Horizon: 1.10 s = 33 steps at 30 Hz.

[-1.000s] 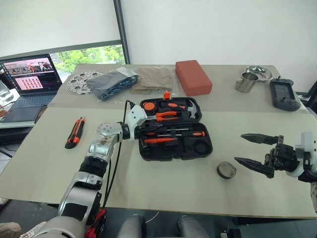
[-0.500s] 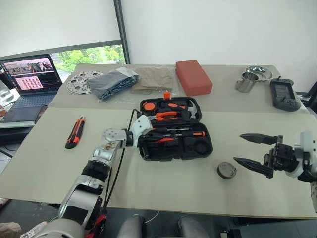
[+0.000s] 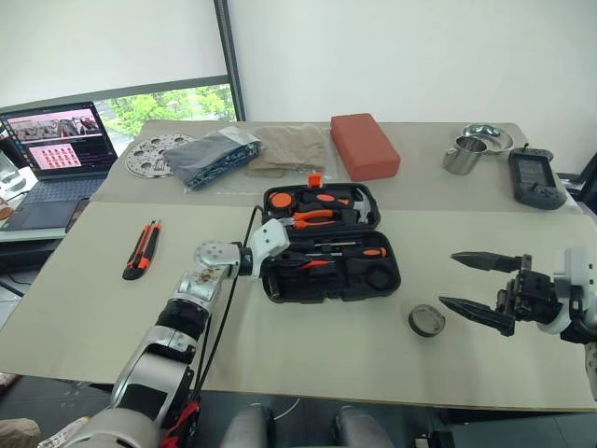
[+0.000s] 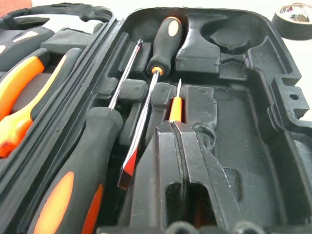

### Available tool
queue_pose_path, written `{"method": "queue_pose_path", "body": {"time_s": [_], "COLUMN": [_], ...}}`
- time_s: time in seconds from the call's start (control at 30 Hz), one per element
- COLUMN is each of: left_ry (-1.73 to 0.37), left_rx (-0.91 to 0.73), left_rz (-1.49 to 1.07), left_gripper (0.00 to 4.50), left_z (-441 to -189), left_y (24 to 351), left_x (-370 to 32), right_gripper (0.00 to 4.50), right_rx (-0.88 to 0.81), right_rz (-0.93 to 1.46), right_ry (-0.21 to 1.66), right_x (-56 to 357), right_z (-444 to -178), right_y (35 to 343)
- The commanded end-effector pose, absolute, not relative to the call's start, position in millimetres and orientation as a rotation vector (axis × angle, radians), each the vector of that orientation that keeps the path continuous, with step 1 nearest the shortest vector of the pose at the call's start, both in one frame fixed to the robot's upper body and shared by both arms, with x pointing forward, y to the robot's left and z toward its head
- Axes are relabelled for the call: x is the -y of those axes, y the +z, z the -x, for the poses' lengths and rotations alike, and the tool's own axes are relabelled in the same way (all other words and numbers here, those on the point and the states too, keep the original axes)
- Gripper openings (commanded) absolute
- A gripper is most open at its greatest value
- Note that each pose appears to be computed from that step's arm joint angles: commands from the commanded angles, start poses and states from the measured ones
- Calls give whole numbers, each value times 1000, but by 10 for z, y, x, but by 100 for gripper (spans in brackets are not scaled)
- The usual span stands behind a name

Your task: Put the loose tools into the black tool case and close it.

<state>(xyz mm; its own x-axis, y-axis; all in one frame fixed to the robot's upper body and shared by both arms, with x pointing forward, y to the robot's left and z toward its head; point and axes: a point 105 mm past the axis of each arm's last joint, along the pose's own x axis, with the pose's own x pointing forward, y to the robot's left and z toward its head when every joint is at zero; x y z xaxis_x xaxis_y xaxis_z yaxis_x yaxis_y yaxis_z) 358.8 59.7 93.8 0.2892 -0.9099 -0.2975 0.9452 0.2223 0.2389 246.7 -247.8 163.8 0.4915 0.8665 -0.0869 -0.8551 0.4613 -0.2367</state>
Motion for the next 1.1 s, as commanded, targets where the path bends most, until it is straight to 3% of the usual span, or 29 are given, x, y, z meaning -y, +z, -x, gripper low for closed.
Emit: {"method": "queue_pose_path", "body": {"time_s": [0.03,0.83,0.93,1.1], "left_ry": [-1312,-1309,-1289,-1229], "left_rx": [-125,-256,-226,-84], "left_rz": [-480,-615,-589,-464], "left_gripper": [1,1,1,1], "left_z": [-3576,-3584,-3613,-3684], "left_y": [867,514,583,977], "left_x": [-563,-581,-585,-592], "right_gripper": [450,450,450,450], "right_rx": [88,93,94,97], "right_rz": [298,296,295,291], "right_ry": [1054,1045,1047,1054], "right_x": [2489,2487,2482,2467], "right_z": [-2442,-2448,-2452,-2463], "right_y": [1787,1781,1781,1786]}}
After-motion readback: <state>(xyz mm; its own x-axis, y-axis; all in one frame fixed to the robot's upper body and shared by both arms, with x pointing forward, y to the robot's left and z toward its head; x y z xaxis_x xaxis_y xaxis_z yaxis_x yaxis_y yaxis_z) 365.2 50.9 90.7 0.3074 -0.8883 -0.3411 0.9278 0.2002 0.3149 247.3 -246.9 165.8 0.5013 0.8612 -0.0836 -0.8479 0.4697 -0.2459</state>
